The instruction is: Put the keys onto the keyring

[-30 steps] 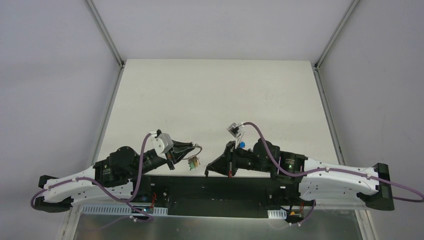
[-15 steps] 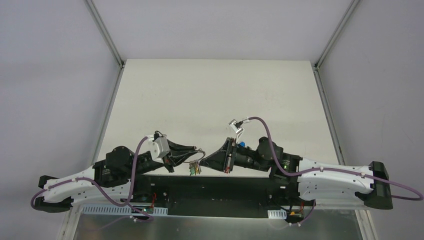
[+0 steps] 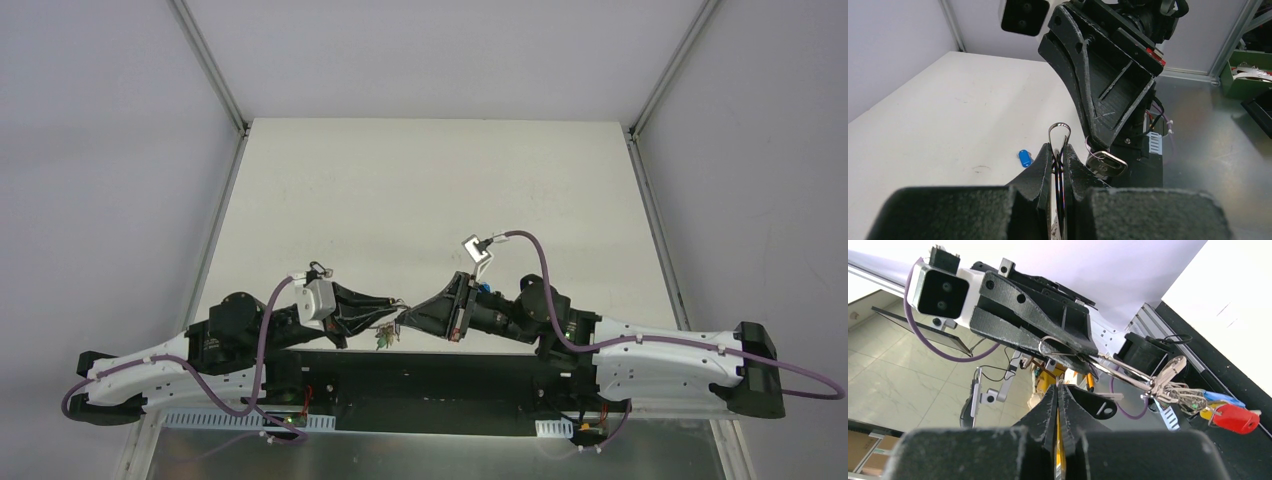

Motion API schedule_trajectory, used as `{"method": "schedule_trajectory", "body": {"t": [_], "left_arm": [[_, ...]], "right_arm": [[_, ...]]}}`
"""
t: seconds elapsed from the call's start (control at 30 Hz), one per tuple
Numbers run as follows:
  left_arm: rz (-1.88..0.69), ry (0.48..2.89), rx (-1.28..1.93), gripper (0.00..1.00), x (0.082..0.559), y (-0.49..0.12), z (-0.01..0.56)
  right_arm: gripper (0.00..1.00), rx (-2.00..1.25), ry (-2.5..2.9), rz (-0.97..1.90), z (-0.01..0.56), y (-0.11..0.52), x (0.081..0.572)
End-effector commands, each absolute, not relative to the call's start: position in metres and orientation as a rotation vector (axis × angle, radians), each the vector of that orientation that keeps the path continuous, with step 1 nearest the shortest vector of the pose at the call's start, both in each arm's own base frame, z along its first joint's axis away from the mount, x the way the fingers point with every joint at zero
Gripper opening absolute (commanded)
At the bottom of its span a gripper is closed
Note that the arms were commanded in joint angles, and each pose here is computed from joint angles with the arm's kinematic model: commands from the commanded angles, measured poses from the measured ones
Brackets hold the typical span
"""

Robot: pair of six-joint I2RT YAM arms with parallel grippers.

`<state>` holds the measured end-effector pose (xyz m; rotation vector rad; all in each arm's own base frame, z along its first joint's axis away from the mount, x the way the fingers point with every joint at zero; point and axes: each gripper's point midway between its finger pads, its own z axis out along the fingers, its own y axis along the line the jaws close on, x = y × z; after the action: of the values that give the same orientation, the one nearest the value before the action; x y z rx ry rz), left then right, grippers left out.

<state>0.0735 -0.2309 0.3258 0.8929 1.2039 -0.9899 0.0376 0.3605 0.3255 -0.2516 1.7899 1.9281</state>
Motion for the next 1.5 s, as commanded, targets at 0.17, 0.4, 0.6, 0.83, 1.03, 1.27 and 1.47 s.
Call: {"method": "schedule_trajectory", "body": {"t": [0.17, 0.4, 0.6, 0.83, 1.03, 1.27, 1.47], "left_arm": [[-1.058, 1.084, 0.846, 0.0, 0.065, -0.228, 0.362], [-1.06, 1.077, 0.841, 0.0, 0.065, -0.228, 0.363], [-1.059, 1.079, 0.845, 0.0, 0.065, -0.228, 0.362], [-1.051, 1.081, 0.85, 0.0, 0.066, -0.23, 0.36], [-1.048, 1.076, 0.851, 0.0, 0.066, -0.23, 0.361], [-1.043, 1.06, 0.841, 0.0, 0.067, -0.229, 0.363], [-1.029, 1.049, 0.83, 0.0, 0.07, -0.229, 0.362]], "right_arm": [[0.0, -0.147, 1.676, 1.996, 0.351, 0.358, 0.046], [0.0, -0.128, 1.69, 1.997, 0.348, 0.362, 0.047], [0.0, -0.107, 1.682, 1.999, 0.351, 0.361, 0.05], [0.0, -0.082, 1.666, 2.015, 0.353, 0.359, 0.051], [0.0, -0.062, 1.649, 2.035, 0.356, 0.36, 0.052], [0.0, -0.037, 1.664, 2.035, 0.353, 0.364, 0.054], [0.0, 0.016, 1.678, 2.021, 0.348, 0.363, 0.06]]}}
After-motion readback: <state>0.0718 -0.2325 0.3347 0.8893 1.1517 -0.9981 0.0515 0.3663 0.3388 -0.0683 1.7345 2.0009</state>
